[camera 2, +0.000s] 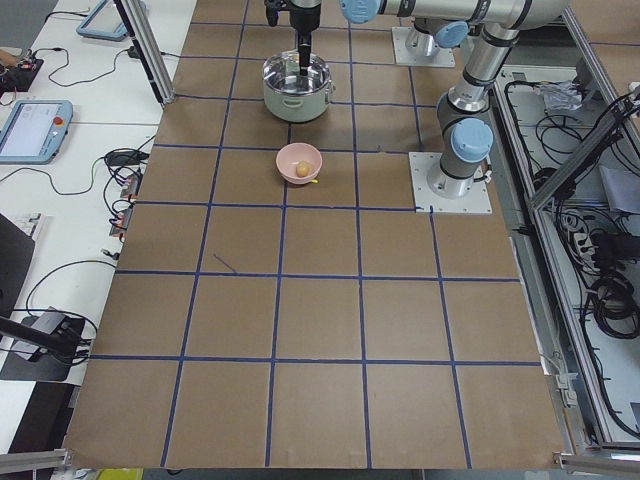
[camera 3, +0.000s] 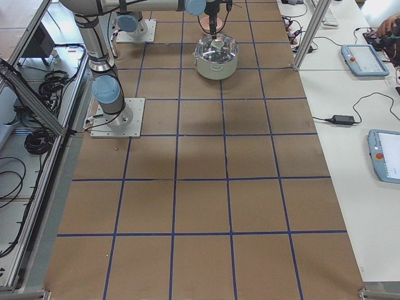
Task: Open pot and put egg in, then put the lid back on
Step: 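Move the right gripper over the pot and lower onto the lid knob, then close the right gripper on the glass lid's metal knob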
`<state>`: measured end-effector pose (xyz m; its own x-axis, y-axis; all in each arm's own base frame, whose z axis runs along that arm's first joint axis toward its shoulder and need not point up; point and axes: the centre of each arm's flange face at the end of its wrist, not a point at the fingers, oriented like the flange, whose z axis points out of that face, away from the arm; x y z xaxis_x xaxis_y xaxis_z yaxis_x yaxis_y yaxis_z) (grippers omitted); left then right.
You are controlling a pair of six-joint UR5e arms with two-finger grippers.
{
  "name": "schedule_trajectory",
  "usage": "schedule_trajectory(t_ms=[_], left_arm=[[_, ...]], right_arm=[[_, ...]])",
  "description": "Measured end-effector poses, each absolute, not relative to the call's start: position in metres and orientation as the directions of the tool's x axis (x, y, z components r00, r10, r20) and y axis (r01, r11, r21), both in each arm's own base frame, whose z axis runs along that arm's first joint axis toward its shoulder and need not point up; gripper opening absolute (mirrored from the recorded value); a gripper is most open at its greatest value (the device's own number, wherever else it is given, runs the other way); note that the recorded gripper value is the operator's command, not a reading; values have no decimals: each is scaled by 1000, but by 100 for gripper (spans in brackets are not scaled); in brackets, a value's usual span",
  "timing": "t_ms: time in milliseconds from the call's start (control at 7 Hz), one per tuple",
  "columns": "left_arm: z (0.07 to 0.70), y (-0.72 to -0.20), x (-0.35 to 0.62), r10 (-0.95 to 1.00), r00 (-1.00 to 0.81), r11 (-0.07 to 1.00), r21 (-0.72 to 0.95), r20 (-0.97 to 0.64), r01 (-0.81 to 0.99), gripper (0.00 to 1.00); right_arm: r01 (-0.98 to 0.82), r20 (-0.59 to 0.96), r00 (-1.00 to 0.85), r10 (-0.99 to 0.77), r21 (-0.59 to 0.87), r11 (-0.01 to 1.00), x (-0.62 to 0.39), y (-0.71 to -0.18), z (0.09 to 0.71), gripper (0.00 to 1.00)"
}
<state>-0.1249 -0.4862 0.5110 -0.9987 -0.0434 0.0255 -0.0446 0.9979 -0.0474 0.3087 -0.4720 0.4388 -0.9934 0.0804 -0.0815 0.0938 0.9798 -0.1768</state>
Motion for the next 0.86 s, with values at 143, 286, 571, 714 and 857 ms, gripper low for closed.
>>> schedule_trajectory(t_ms=[143,286,571,714,857], left_arm=[[511,-486,-125,-44,-999,998,-49,24,-45,100],[512,-486,-125,-45,-999,998,-50,24,-46,100],[512,-487,-125,-45,-999,998,-52,25,-46,100],[512,-487,-124,-46,-999,998,-52,25,-47,100],[512,-487,-124,-45,-999,998,-52,25,-47,100]], right_arm=[[103,-92,-992,88,-179,978,327,-473,427,100],[118,-100,-990,102,-177,977,338,-478,413,100],[133,-109,-987,115,-178,975,357,-488,388,100],[131,-108,-988,113,-177,975,363,-491,378,100],[131,-107,-988,114,-174,976,366,-495,370,100]])
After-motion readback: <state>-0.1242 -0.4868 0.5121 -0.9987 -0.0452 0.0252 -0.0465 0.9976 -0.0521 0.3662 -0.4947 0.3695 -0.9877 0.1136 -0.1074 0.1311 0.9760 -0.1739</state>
